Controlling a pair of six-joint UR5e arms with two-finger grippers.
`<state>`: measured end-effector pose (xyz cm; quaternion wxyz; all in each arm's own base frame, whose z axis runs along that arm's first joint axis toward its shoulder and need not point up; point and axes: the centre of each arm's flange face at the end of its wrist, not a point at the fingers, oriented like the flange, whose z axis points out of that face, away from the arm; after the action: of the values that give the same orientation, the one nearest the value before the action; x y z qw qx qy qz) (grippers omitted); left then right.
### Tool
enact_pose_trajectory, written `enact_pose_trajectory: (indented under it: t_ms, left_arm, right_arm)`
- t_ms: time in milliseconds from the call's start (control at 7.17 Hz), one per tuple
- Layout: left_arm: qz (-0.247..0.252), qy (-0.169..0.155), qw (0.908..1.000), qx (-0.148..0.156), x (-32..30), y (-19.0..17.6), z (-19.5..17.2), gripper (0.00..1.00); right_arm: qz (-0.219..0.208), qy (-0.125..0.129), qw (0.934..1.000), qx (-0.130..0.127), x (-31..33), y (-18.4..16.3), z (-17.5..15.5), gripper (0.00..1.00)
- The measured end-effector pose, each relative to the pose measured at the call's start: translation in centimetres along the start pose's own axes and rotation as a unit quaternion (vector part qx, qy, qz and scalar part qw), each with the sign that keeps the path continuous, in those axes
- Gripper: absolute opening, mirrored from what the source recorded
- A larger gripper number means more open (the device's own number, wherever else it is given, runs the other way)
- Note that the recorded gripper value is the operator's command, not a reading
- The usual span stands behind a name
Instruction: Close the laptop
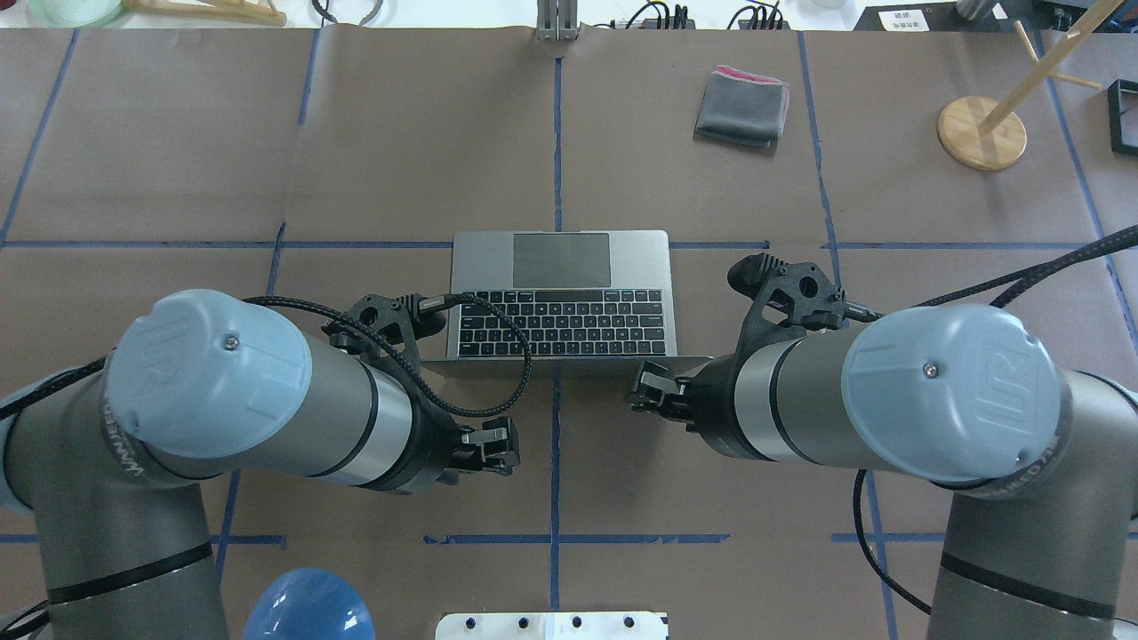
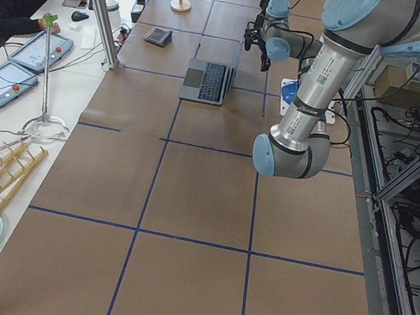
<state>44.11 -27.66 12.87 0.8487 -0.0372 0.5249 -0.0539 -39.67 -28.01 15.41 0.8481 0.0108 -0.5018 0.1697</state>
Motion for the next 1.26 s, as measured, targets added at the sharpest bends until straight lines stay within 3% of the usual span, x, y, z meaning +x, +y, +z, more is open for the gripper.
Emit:
enact_pose_trajectory:
  t_ms: [419,837,1256]
  left_arm:
    - [0.002,-0.012,0.9998,0.017,0.7,-1.0,1.7,0.00]
    - [-0.010,-0.018,0.9986,0.050,0.9,-4.1,1.3,0.00]
    - [-0.015,-0.022,0.9961,0.084,0.6,-8.3,-0.1,0.00]
  right_arm:
    - [-0.022,0.010,0.9997,-0.001,0.0,0.9,1.4,0.02]
    - [-0.082,0.028,0.9952,0.045,-0.8,-0.4,3.8,0.01]
    - [-0.093,0.021,0.9919,0.085,-1.4,-4.6,5.6,0.01]
